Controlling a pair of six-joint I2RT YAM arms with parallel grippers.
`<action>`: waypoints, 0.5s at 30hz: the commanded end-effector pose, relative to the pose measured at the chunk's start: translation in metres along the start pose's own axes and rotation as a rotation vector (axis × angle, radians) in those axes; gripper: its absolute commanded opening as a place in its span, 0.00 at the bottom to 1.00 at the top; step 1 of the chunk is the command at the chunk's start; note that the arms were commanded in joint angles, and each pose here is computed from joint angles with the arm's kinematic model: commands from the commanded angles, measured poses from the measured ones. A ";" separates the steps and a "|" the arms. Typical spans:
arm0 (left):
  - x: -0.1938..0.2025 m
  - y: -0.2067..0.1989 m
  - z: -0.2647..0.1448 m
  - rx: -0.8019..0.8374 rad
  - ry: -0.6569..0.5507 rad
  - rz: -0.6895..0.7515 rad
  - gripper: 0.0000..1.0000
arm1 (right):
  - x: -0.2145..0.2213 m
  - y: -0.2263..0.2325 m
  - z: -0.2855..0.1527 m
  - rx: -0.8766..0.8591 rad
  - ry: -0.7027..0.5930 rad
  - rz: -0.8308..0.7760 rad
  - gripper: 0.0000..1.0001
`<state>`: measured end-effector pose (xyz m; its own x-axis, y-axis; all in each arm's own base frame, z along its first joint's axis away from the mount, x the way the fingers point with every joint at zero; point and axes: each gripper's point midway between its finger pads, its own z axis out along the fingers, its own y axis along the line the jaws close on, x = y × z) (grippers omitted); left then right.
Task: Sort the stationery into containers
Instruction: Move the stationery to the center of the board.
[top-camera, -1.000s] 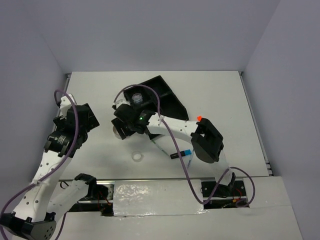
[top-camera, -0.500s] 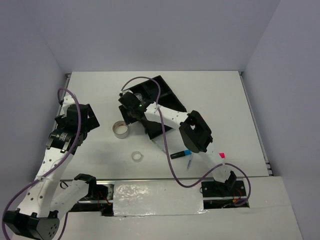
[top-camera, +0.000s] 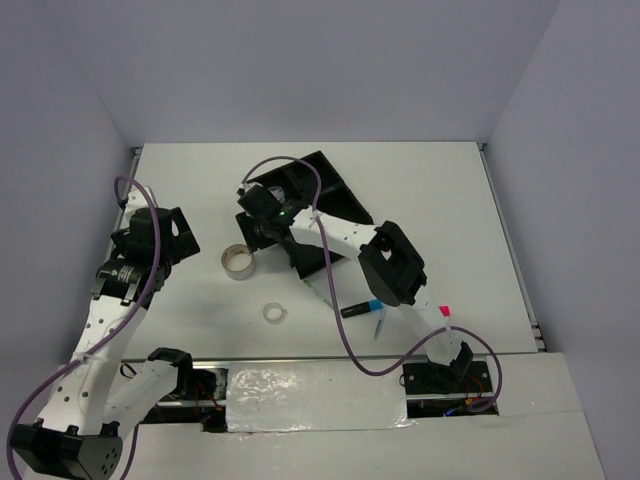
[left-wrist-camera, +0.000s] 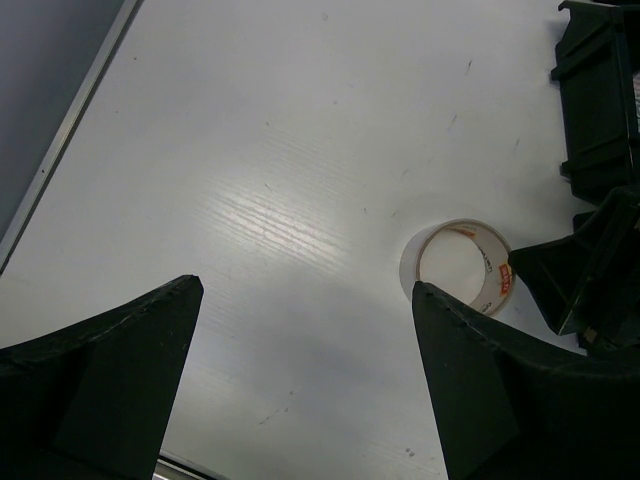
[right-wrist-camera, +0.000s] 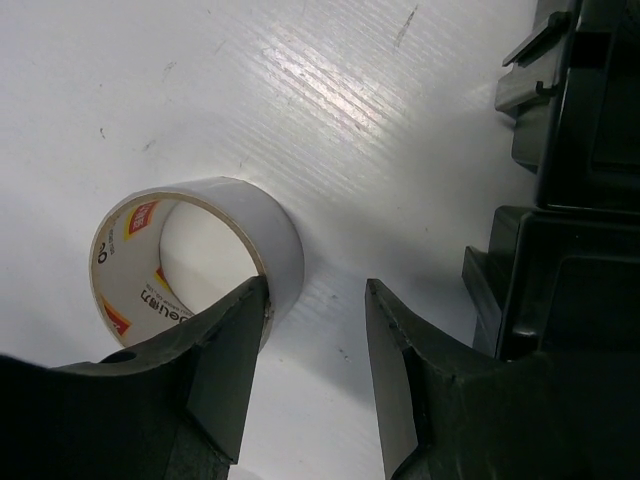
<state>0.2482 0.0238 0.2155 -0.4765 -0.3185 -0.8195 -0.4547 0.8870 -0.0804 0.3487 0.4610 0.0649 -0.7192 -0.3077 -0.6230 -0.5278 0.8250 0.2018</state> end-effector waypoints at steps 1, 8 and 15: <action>-0.009 -0.005 -0.001 0.029 -0.034 -0.008 0.99 | -0.022 0.018 -0.024 -0.049 -0.077 -0.001 0.53; -0.007 -0.006 0.000 0.034 -0.026 -0.007 0.99 | -0.009 0.024 -0.009 -0.067 -0.020 -0.026 0.53; -0.008 -0.005 -0.001 0.032 -0.032 -0.011 0.99 | -0.008 0.033 -0.016 -0.091 -0.030 -0.025 0.53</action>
<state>0.2488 0.0210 0.2131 -0.4846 -0.3211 -0.8137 -0.4421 0.8926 -0.0890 0.3332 0.4704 0.0653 -0.7177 -0.3322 -0.6120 -0.5627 0.7944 0.2287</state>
